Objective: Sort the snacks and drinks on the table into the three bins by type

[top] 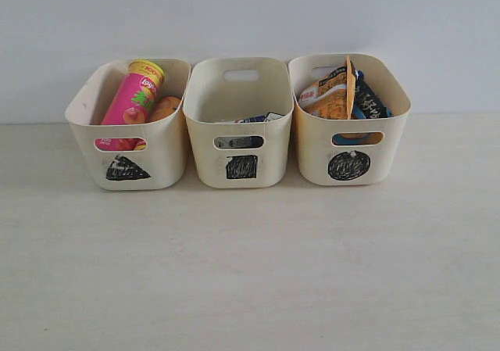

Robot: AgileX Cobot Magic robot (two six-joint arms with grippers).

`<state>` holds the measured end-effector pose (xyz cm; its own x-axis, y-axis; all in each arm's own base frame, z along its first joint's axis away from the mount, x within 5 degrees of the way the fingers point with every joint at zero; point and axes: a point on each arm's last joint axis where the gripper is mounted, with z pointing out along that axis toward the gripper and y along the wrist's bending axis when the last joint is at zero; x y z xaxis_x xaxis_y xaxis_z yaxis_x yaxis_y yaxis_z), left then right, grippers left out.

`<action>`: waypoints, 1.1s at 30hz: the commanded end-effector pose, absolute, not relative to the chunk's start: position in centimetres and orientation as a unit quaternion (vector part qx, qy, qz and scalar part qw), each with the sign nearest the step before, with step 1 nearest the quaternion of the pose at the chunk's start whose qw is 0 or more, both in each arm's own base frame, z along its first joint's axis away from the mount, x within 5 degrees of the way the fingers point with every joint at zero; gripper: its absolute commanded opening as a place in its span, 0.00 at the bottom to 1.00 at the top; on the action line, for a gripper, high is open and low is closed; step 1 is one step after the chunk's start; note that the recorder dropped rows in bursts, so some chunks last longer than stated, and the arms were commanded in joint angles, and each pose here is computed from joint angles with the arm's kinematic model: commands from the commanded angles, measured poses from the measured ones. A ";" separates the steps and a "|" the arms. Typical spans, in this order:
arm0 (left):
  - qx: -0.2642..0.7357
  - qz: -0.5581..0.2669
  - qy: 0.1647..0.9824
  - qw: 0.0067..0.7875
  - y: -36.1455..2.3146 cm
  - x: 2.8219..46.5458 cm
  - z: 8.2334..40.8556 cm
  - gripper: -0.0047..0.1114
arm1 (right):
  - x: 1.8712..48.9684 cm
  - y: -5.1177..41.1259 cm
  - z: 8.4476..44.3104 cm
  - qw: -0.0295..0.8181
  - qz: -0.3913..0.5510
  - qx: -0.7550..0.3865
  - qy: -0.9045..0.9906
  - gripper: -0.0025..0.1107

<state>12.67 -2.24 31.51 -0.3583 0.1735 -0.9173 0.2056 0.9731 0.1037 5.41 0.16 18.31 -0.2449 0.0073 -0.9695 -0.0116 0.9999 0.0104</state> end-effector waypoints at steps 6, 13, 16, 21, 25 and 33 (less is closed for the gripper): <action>0.112 -0.022 0.814 0.569 -2.2 12.4 30.0 0.08 | 5.4 0.1 18.4 0.620 0.002 0.000 0.785 0.02; 0.109 -0.025 0.815 0.569 -2.3 12.4 29.6 0.08 | 5.4 0.1 18.4 0.620 0.002 0.000 0.785 0.02; 0.108 -0.027 0.803 0.586 -2.3 12.3 29.5 0.08 | 5.4 0.1 18.4 0.620 0.002 0.000 0.785 0.02; 0.116 -0.017 0.786 0.607 -1.9 10.8 27.9 0.08 | 5.4 0.1 18.4 0.620 0.002 0.000 0.785 0.02; 0.118 -0.012 0.778 0.617 -1.6 9.0 26.0 0.08 | 5.4 0.1 18.4 0.620 0.002 0.000 0.785 0.02; 0.070 -0.022 0.772 0.631 -0.8 6.9 22.7 0.08 | 5.4 0.1 18.4 0.620 0.002 0.000 0.785 0.02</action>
